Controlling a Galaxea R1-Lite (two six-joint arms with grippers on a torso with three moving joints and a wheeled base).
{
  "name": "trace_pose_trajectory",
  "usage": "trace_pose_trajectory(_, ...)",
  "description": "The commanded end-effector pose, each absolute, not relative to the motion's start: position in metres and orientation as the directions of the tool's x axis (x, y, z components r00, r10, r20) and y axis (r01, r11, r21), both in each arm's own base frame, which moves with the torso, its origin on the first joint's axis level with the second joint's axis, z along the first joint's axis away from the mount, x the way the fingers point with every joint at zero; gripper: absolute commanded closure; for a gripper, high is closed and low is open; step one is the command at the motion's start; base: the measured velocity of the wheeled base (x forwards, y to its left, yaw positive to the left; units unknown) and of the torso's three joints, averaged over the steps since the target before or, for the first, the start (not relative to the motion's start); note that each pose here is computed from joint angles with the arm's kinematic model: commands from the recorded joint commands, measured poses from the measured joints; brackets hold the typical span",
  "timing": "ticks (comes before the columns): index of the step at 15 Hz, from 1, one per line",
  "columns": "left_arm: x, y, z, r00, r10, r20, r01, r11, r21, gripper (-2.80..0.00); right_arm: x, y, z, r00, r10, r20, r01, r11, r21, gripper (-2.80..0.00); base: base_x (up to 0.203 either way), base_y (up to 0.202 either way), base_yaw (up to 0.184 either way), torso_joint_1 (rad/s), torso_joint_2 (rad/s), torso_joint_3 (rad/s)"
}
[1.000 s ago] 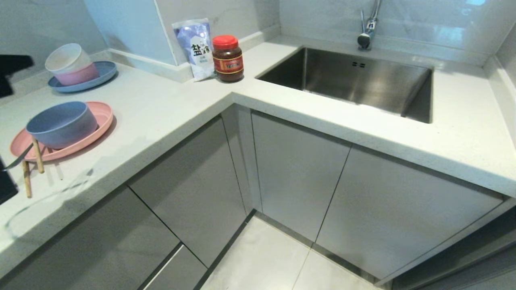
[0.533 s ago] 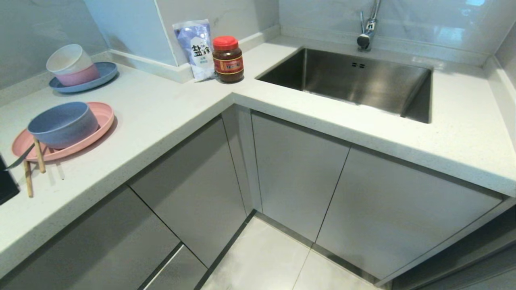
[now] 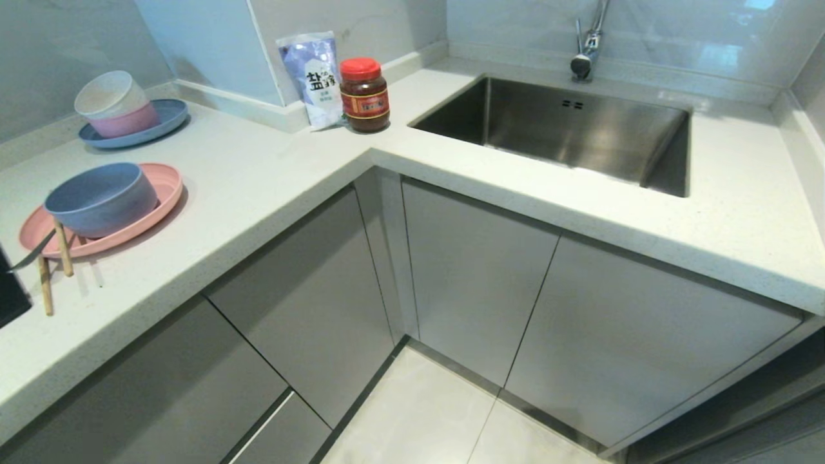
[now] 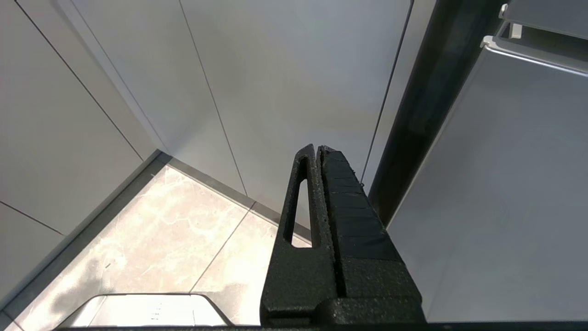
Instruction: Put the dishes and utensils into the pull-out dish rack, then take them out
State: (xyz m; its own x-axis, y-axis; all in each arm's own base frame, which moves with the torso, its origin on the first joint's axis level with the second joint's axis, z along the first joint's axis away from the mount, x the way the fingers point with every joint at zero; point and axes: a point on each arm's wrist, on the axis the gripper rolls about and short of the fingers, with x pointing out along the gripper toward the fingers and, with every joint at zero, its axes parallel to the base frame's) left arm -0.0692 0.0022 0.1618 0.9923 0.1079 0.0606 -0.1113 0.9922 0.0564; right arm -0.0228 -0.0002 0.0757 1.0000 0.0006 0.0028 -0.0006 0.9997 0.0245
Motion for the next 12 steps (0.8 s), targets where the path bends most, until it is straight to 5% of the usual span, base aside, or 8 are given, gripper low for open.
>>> trace_pose_trajectory(1, -0.060, 0.002, 0.138, 0.993, 0.096, 0.066, -0.093, 0.995, -0.038, 0.00, -0.023, 0.000, 0.075, 1.000, 0.002, 0.005, -0.002, 1.000, 0.025, 0.00, 0.000, 0.000, 0.000, 0.000, 0.00, 0.000)
trace_pose_trajectory(6, -0.022, 0.002, 0.084, 0.991, 0.080, 0.107, -0.081, 0.997, 0.002, 0.00, -0.023, 0.000, 0.075, 1.000, 0.002, 0.005, -0.002, 1.000, 0.025, 0.00, 0.000, 0.000, 0.000, 0.000, 0.00, 0.000)
trace_pose_trajectory(12, -0.021, 0.000, 0.074, 1.000, -0.008, 0.028, 0.008, 1.000, 0.005, 0.00, -0.023, 0.000, 0.075, 1.000, 0.000, 0.006, 0.000, 1.000, 0.025, 0.00, 0.000, 0.000, 0.000, 0.000, 0.00, 0.000)
